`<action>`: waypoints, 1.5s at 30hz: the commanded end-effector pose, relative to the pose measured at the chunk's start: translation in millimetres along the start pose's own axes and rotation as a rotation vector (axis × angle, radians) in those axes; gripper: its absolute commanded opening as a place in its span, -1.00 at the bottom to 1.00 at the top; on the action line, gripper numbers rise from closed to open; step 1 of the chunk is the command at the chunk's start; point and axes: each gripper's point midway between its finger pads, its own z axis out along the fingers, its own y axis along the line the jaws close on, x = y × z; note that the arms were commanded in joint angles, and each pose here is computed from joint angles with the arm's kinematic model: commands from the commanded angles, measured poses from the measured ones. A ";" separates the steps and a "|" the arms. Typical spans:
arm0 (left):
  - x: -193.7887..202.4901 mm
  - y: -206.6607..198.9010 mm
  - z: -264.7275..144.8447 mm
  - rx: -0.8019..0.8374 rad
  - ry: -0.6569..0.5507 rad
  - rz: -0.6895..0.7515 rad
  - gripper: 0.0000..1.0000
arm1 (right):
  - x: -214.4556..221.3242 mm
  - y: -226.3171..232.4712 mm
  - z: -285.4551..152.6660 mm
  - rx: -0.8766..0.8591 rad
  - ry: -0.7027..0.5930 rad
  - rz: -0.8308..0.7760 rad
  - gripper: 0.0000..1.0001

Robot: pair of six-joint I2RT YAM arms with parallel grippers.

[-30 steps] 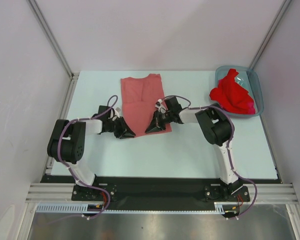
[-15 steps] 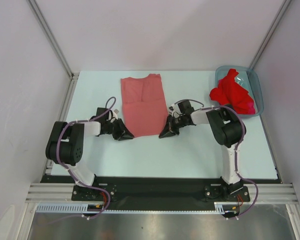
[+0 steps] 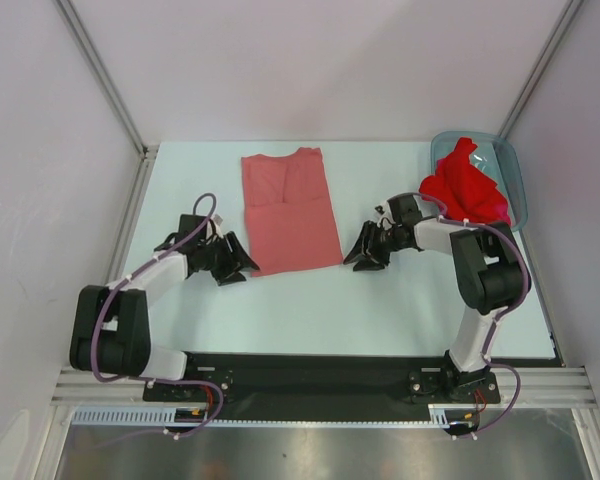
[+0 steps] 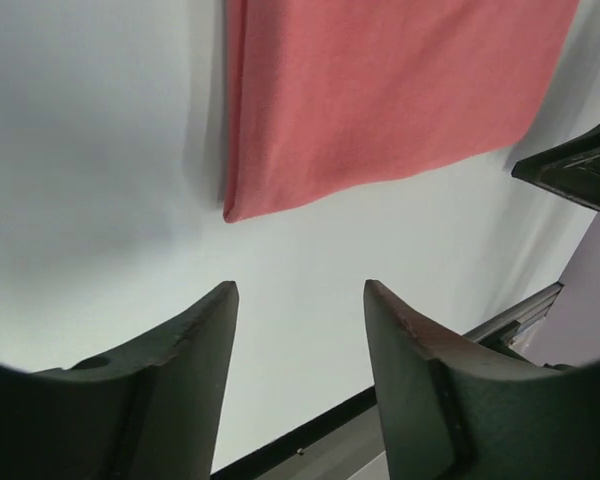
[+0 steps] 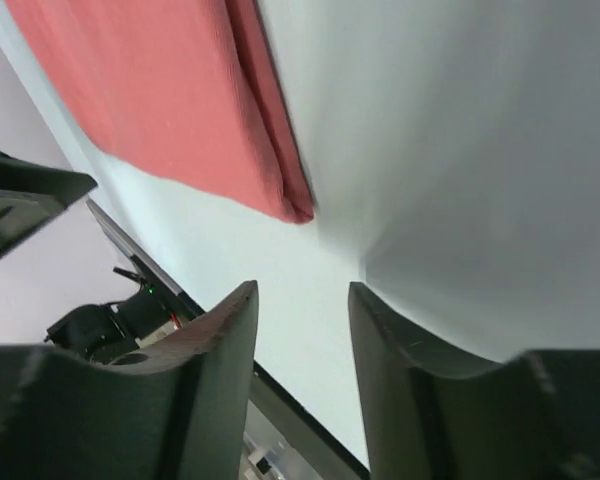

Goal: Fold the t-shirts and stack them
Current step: Fold the tshirt

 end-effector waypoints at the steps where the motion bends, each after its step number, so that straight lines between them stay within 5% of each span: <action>1: 2.1 10.2 10.3 -0.024 0.015 -0.097 0.16 | -21.3 -2.4 7.3 0.012 -0.084 0.041 -0.04; 7: 0.6 25.3 32.4 -0.057 0.033 -0.218 -0.08 | -35.4 -1.1 19.3 0.016 -0.112 0.080 -0.03; 29: -9.5 62.7 43.4 -0.234 -0.040 -0.285 -0.14 | -29.6 -5.7 20.4 0.028 -0.088 0.061 -0.02; 38: -16.5 59.8 46.8 -0.230 -0.040 -0.273 -0.73 | -27.3 -10.5 25.0 0.080 -0.088 0.076 0.11; 45: -15.6 57.7 50.1 -0.211 -0.027 -0.270 -0.96 | -16.9 -7.1 33.8 0.074 -0.057 0.090 0.04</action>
